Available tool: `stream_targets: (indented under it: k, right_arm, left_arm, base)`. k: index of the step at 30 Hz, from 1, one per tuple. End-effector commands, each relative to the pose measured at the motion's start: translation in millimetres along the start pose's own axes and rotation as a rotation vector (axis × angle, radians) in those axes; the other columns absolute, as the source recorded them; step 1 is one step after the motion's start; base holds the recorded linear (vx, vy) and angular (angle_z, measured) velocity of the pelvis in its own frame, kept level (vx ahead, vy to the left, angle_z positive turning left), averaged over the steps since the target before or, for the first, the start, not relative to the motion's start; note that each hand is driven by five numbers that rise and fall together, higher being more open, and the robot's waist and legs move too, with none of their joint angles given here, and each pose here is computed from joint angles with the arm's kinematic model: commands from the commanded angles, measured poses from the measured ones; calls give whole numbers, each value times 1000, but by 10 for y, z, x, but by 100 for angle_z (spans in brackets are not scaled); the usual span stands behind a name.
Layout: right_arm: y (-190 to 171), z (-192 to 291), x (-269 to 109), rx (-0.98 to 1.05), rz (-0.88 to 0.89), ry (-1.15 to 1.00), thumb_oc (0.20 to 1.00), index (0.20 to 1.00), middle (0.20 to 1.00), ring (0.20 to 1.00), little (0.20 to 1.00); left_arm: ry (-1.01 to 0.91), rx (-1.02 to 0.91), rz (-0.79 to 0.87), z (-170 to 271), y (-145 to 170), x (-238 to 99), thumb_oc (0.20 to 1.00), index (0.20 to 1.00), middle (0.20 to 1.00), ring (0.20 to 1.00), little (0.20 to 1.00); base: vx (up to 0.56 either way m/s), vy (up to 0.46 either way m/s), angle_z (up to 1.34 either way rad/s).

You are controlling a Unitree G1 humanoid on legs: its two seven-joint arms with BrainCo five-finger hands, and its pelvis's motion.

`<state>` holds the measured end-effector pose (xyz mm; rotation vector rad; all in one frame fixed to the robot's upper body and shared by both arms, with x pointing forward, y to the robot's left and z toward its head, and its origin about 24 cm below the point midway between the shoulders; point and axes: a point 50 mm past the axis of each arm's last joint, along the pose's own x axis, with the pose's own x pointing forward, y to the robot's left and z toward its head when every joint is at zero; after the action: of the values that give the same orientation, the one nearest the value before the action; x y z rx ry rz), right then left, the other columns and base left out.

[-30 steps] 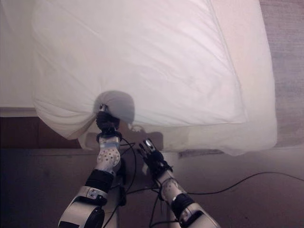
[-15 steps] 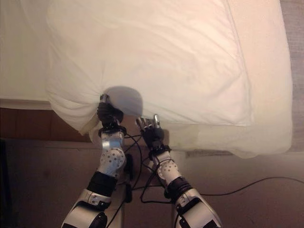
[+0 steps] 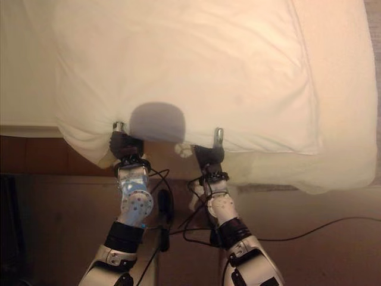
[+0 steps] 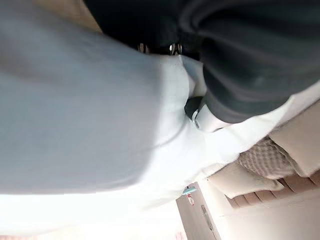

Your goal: Make the bed

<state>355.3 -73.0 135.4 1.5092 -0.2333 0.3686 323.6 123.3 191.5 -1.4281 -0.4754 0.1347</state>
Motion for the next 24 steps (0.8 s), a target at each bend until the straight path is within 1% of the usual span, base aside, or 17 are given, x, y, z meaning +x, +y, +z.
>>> stream_targets:
  k: [1, 11, 24]
  right_arm:
    - [200, 457, 78, 33, 57, -226, 1000, 1000, 1000, 1000, 1000]
    - [245, 1007, 149, -58, -26, -399, 1000, 1000, 1000, 1000, 1000]
    - [331, 1359, 91, -124, -23, -509, 1000, 1000, 1000, 1000, 1000]
  left_arm:
    - [-290, -11, -216, 517, -435, -30, 200, 200, 200, 200, 200]
    - [-434, 66, -147, 787, -441, 20, 200, 200, 200, 200, 200]
    - [-520, 130, -56, 996, -307, 58, 200, 200, 200, 200, 200]
  base:
    - [0, 0, 0]
    - [3, -1, 0]
    - [0, 0, 0]
